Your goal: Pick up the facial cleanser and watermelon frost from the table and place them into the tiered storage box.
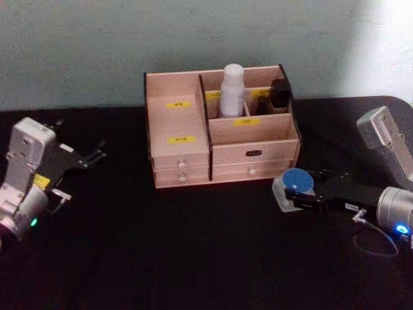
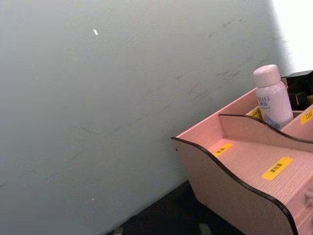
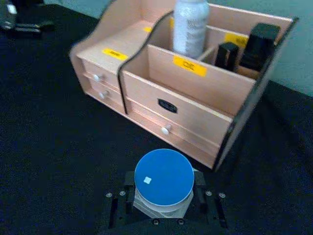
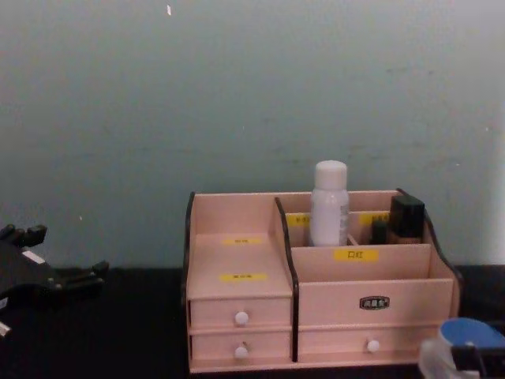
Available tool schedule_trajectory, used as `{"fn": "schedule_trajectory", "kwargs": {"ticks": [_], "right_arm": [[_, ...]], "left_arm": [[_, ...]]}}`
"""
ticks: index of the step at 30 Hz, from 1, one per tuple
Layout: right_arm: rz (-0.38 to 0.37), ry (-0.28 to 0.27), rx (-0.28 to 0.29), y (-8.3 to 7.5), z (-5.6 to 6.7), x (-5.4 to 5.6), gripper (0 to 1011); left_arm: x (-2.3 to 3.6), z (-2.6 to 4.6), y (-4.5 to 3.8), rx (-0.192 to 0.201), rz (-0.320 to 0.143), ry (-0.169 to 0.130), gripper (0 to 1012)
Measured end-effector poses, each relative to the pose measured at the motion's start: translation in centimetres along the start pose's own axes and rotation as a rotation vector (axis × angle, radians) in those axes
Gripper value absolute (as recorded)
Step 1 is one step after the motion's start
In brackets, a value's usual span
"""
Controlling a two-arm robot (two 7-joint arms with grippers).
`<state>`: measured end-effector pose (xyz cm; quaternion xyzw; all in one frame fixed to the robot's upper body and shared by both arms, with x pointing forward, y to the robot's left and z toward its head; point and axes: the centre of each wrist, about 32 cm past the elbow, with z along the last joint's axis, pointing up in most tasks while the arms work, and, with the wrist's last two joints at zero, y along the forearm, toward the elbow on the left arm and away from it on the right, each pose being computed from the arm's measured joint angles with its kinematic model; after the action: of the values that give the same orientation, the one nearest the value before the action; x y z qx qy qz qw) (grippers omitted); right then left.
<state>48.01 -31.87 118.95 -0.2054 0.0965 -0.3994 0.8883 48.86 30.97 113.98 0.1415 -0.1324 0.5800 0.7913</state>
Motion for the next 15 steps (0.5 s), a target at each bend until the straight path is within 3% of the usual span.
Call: {"fn": "schedule_trajectory", "kwargs": {"ticks": [15], "right_arm": [[0.112,-0.038,0.07,1.2,3.3,-0.1,712]], "left_arm": [[0.0,0.0,0.0,0.0,0.0,0.0,1001]]}}
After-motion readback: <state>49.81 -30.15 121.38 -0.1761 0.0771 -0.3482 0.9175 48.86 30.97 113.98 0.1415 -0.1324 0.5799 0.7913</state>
